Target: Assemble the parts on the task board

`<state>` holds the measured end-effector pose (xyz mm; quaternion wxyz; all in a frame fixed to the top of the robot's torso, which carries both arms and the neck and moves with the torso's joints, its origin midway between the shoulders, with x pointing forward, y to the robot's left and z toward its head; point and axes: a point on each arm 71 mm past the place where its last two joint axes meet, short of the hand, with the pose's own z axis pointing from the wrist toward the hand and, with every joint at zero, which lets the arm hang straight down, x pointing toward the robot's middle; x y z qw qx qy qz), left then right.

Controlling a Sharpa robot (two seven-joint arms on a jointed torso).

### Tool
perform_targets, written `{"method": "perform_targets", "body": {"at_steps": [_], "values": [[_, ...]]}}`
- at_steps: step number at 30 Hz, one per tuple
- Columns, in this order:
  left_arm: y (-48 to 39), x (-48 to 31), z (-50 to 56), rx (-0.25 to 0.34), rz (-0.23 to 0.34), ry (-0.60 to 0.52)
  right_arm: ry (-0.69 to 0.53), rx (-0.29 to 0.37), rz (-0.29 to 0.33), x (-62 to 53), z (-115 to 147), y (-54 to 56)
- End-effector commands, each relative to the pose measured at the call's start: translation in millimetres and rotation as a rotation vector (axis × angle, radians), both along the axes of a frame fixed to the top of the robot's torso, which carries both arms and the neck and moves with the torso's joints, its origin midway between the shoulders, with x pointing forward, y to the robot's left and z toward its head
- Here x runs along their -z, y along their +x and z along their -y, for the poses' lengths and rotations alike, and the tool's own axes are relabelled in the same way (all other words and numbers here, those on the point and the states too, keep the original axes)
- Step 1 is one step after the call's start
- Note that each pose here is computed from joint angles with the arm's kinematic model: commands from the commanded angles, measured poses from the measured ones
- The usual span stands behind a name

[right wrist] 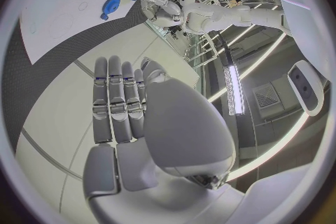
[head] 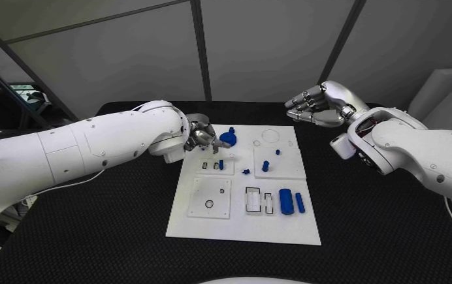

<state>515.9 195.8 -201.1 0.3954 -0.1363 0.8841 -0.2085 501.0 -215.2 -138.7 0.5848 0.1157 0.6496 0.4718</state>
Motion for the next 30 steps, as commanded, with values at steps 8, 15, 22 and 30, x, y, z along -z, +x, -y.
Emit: {"method": "perform_targets", "body": {"at_steps": [8, 15, 22, 30], "values": [[4.4, 3.3, 14.6, 0.047, -0.009, 0.11, 0.026, 0.01, 0.003, -1.2, -3, 4.2], [4.9, 6.2, 20.0, 0.086, -0.038, 0.143, 0.024, 0.016, -0.001, -0.3, -3, 6.1], [6.3, 8.3, 21.5, 0.103, -0.049, 0.169, 0.022, 0.019, -0.004, 0.5, -3, 7.3], [7.3, 9.2, 20.2, 0.109, -0.054, 0.185, 0.02, 0.02, -0.008, 1.3, -3, 8.6]]}}
